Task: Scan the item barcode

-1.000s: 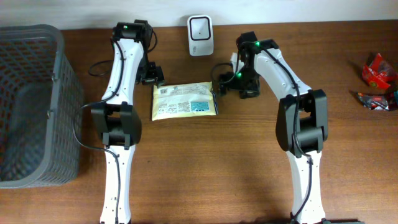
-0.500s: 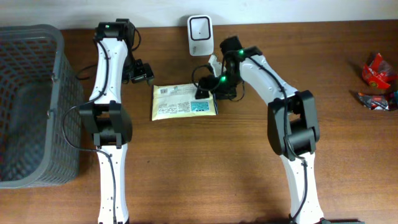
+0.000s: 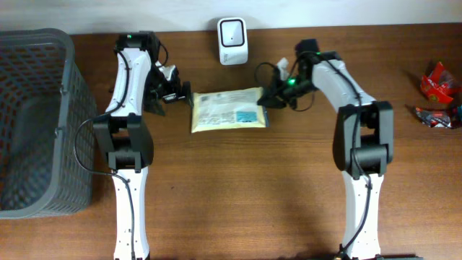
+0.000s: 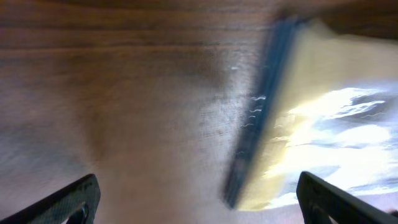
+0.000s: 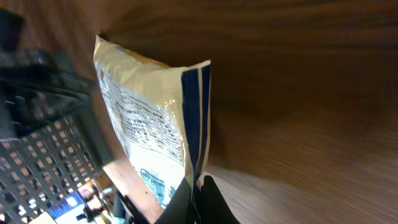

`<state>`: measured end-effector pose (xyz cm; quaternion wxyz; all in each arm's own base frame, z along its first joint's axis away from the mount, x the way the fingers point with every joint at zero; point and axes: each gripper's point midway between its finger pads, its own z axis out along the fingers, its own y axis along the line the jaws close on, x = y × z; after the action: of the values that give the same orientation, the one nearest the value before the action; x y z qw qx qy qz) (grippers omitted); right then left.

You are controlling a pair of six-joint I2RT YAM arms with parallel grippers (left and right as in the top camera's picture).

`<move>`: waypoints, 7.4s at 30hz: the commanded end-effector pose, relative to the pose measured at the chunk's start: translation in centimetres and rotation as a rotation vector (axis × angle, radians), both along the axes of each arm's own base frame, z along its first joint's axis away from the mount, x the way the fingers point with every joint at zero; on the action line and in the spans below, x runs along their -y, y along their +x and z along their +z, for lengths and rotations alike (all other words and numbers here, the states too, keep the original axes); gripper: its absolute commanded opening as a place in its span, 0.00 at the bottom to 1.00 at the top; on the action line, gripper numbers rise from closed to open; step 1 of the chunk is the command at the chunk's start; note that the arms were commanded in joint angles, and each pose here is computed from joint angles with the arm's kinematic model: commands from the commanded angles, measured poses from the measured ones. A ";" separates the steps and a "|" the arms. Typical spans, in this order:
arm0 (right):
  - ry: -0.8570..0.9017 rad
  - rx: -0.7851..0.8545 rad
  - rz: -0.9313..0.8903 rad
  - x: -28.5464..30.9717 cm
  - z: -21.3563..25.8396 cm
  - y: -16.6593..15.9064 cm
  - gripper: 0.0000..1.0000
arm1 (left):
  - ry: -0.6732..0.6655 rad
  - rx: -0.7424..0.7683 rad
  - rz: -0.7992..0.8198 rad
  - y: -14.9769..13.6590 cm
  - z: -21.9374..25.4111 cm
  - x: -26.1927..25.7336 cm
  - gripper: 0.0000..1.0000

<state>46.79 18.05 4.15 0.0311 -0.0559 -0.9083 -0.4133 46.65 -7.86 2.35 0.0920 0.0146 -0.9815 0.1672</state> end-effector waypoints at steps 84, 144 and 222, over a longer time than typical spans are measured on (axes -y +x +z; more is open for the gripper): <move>-0.641 0.761 0.634 -8.3 3.0 2.5 0.90 | 0.515 0.535 0.421 2.9 20.4 -6.7 0.99; -0.974 0.244 0.298 3.9 4.5 0.5 0.98 | 0.529 0.502 0.434 2.3 20.1 -7.9 0.99; -1.216 0.405 -0.988 49.4 21.4 -1.9 0.54 | 0.529 0.502 0.434 2.3 20.1 -7.9 0.99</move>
<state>46.75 -32.04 14.76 -0.2652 -0.3649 -0.8747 0.1774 49.06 -0.11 21.34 -0.1807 0.1960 -0.9604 -0.0813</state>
